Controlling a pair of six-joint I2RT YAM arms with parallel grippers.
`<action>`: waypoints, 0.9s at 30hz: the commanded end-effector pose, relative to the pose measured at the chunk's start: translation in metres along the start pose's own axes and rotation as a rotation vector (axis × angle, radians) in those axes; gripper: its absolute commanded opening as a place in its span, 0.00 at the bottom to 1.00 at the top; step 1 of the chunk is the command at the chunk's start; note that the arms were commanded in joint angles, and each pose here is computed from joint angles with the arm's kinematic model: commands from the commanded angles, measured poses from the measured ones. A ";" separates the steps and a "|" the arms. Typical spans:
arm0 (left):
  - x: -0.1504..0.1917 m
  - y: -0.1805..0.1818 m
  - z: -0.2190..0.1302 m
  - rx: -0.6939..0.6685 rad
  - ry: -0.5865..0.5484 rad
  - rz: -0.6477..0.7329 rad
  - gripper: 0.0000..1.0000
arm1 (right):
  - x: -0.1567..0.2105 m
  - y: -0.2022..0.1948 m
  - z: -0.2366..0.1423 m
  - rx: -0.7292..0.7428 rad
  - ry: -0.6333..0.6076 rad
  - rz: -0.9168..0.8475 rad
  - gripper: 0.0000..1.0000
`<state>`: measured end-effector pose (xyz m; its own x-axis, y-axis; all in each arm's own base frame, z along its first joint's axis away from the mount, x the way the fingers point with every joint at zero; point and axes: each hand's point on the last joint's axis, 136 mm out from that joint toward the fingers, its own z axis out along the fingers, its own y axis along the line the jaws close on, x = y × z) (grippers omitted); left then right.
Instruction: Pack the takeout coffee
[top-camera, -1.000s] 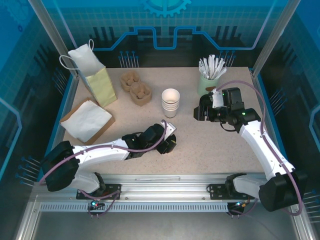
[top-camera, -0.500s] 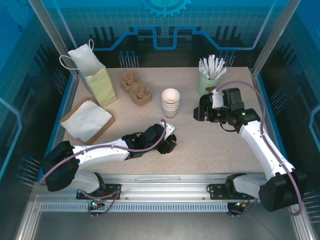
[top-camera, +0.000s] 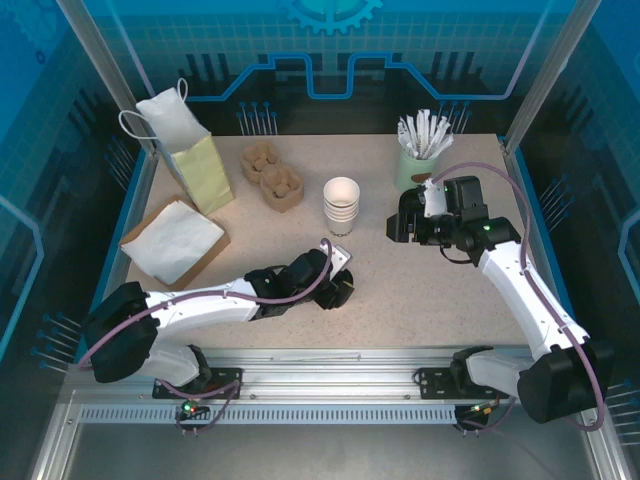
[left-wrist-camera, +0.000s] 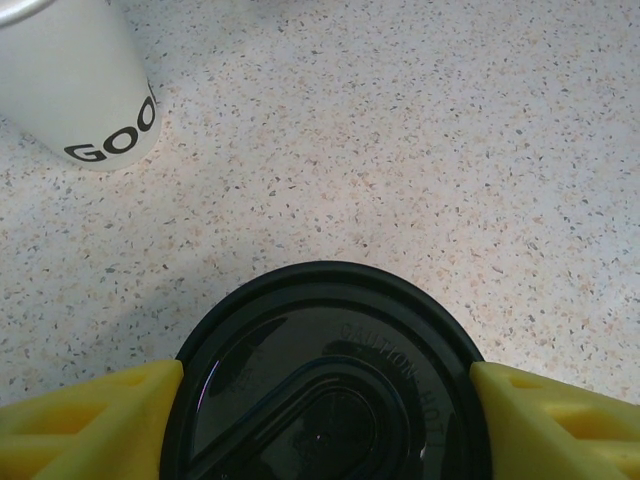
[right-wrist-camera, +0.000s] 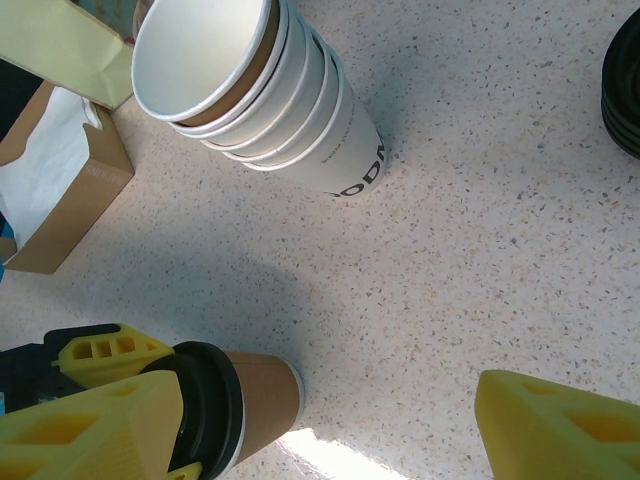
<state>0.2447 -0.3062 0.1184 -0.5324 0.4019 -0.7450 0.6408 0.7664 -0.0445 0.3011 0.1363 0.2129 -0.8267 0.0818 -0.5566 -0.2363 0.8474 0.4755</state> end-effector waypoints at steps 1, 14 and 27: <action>-0.010 -0.004 -0.003 -0.007 -0.017 -0.005 0.71 | 0.001 -0.001 0.000 -0.009 0.002 0.015 0.78; -0.002 -0.005 0.004 -0.038 0.022 -0.031 0.73 | 0.005 -0.001 0.004 -0.010 0.013 0.021 0.78; 0.050 -0.004 0.011 -0.062 0.170 0.053 0.69 | 0.003 0.000 0.005 -0.007 0.026 0.013 0.78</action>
<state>0.2415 -0.3160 0.1153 -0.5451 0.3960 -0.7390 0.6166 0.7866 -0.0333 0.3020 0.1373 0.2108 -0.8305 0.0862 -0.5503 -0.2307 0.8460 0.4807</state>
